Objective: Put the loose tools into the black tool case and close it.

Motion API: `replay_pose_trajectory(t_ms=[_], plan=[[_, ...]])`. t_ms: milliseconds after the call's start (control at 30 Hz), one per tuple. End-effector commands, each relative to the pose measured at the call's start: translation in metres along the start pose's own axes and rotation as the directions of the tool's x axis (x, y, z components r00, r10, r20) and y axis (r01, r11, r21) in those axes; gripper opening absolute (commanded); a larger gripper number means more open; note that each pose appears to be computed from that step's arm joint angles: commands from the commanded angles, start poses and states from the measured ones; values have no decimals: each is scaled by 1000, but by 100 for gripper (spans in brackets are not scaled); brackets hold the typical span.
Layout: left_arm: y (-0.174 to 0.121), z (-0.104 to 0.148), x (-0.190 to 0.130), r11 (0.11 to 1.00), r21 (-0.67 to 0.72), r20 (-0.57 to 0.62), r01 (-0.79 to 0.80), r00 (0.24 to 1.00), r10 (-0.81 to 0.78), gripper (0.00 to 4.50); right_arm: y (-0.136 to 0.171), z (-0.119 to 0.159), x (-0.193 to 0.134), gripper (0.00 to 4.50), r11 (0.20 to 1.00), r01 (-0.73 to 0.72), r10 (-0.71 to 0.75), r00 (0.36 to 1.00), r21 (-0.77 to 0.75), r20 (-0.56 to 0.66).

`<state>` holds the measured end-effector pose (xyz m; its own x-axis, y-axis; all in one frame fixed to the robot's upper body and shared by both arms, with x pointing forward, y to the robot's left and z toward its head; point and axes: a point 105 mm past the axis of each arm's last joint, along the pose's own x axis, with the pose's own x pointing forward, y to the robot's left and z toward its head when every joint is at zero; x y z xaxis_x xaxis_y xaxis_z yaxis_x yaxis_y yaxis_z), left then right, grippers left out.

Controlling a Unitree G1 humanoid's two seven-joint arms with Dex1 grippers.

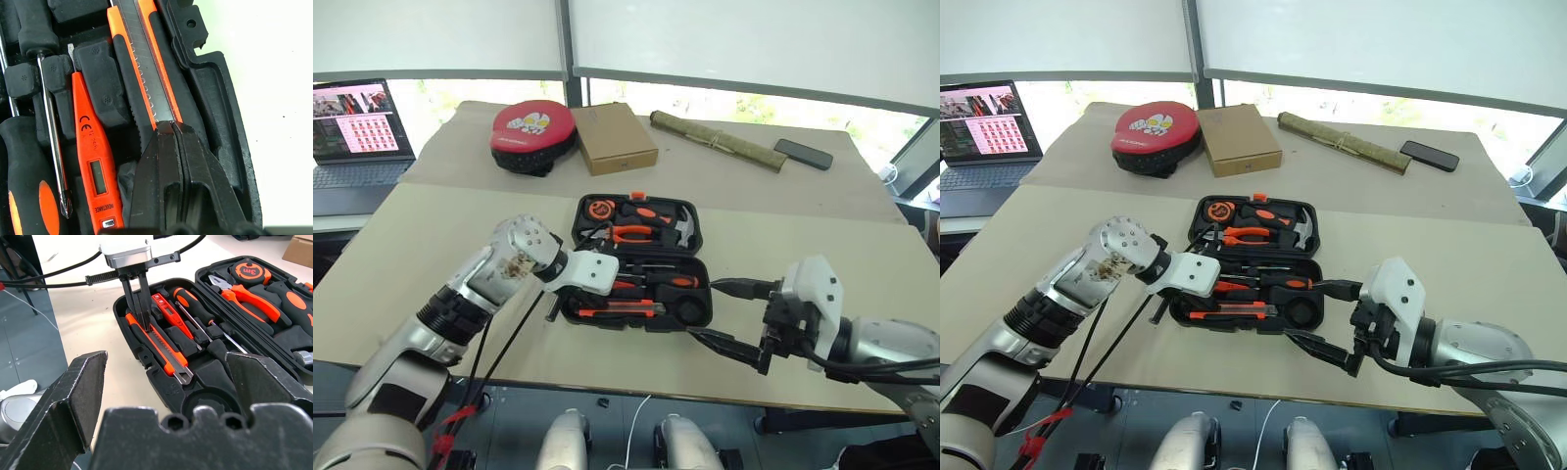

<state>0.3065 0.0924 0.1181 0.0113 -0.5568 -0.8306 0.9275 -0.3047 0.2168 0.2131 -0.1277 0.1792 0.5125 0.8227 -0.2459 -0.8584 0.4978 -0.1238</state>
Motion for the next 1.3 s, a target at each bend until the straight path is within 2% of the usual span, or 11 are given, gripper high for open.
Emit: replay_pose_trajectory(t_ms=[33,433,533,667,867,967,1067,1133,1300], plan=[[-14,-22,18,996,-61,-67,68,995,-72,8,2,10,-2,450,999,5,-3,1000,-43,30],[-17,-39,27,992,-116,-77,55,995,-65,8,0,10,1,450,999,4,-3,1000,-35,30],[-5,-19,11,986,-168,58,-4,998,14,8,-4,12,-2,450,999,11,-10,1000,-42,24],[4,8,-29,970,-240,252,-25,964,87,106,-11,13,-14,450,998,53,-53,999,-43,12],[3,24,-80,963,-261,413,-72,893,179,330,-21,0,-46,450,986,167,-167,984,2,-56],[8,30,-102,956,-253,480,-151,838,260,442,-32,-17,-76,450,955,293,-286,950,42,-126],[9,35,-115,950,-247,530,-189,794,296,447,-41,-36,-110,450,900,423,-400,896,101,-192],[10,36,-115,948,-245,530,-201,791,305,447,-41,-44,-122,450,880,458,-426,878,124,-219],[12,48,-107,957,-199,564,-213,773,290,447,-49,-63,-127,450,867,481,-433,858,133,-277]])
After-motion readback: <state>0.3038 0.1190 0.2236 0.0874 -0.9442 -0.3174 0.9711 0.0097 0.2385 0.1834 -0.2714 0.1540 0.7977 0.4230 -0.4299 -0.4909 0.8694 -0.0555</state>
